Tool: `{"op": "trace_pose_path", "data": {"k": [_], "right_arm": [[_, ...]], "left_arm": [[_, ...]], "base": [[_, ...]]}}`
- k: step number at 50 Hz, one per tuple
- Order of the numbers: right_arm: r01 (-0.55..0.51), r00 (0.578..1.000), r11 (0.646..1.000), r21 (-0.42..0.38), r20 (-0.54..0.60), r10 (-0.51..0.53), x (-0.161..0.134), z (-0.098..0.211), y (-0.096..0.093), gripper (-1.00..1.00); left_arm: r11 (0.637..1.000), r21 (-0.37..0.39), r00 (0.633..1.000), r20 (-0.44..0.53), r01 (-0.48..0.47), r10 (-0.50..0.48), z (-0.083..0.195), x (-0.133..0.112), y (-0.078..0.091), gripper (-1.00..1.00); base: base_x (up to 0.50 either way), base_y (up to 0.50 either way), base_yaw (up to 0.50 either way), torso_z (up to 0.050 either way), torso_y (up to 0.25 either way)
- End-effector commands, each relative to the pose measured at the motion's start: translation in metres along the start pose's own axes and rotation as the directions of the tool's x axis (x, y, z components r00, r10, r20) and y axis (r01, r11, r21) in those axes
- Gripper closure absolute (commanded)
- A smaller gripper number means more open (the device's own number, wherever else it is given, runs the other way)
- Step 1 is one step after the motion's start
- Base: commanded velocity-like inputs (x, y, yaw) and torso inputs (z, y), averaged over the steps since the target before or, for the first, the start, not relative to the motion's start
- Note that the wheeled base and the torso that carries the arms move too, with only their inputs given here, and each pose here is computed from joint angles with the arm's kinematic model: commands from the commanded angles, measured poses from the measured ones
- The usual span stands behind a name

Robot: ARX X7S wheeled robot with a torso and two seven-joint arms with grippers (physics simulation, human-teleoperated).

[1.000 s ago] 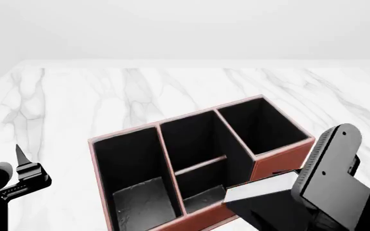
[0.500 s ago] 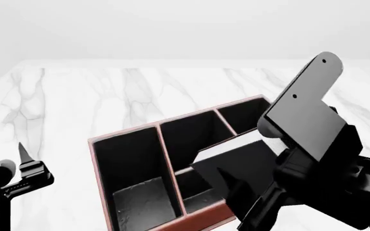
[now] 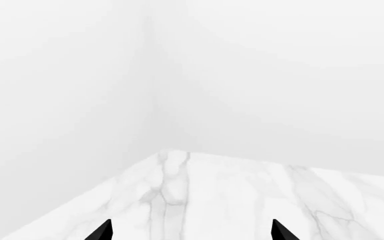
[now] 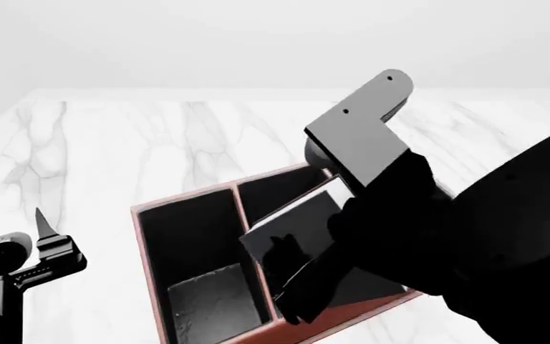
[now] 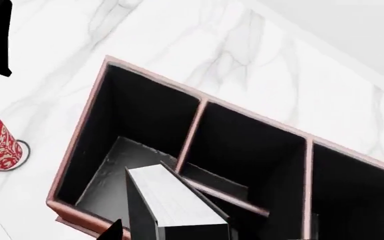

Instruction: Pick up the book and place it in the left compartment of the caddy.

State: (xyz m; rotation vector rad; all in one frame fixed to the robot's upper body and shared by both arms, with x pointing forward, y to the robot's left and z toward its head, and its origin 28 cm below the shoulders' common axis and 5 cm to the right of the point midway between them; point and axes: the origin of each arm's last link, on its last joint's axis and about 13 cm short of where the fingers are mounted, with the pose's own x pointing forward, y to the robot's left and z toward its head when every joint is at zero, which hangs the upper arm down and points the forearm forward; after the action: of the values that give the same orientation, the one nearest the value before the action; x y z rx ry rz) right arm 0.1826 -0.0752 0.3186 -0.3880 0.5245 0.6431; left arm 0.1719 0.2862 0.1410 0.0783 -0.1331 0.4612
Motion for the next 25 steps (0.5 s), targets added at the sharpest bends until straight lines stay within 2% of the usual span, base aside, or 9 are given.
{"op": "trace_pose_path", "data": {"k": [1,5,6,8,17,25], "right_arm": [[-0.386,0.923,0.922,0.02,0.01,0.386,0.024,0.009,0.009,1.0],[-0.395,0.918,0.918,0.042,0.046,0.394,0.035,0.01,0.019,1.0],[-0.424,0.905,0.904,0.059,0.062,0.421,0.041,0.01,0.024,1.0],[-0.454,0.891,0.889,0.055,0.056,0.451,0.045,0.008,0.029,1.0],[-0.492,0.871,0.867,0.08,0.057,0.489,0.059,0.005,0.048,1.0],[-0.497,0.868,0.865,0.075,0.04,0.495,0.069,0.001,0.047,1.0]], "left_arm": [[1.0,0.0,1.0,-0.002,-0.001,0.001,0.0,0.0,0.0,-1.0],[1.0,-0.001,1.0,-0.002,0.003,-0.003,0.0,0.001,-0.001,-1.0],[1.0,-0.002,1.0,-0.001,0.007,-0.007,0.0,0.002,-0.002,-1.0],[1.0,-0.004,1.0,-0.004,0.01,-0.01,-0.001,0.002,-0.003,-1.0],[1.0,0.0,1.0,-0.009,0.014,-0.014,-0.001,0.001,-0.003,-1.0],[1.0,-0.003,1.0,-0.008,0.016,-0.016,0.0,0.0,-0.002,-1.0]], "base": [[0.0,0.0,0.0,0.0,0.0],[0.0,0.0,0.0,0.0,0.0],[0.0,0.0,0.0,0.0,0.0],[0.0,0.0,0.0,0.0,0.005],[0.0,0.0,0.0,0.0,0.0],[0.0,0.0,0.0,0.0,0.001]]}}
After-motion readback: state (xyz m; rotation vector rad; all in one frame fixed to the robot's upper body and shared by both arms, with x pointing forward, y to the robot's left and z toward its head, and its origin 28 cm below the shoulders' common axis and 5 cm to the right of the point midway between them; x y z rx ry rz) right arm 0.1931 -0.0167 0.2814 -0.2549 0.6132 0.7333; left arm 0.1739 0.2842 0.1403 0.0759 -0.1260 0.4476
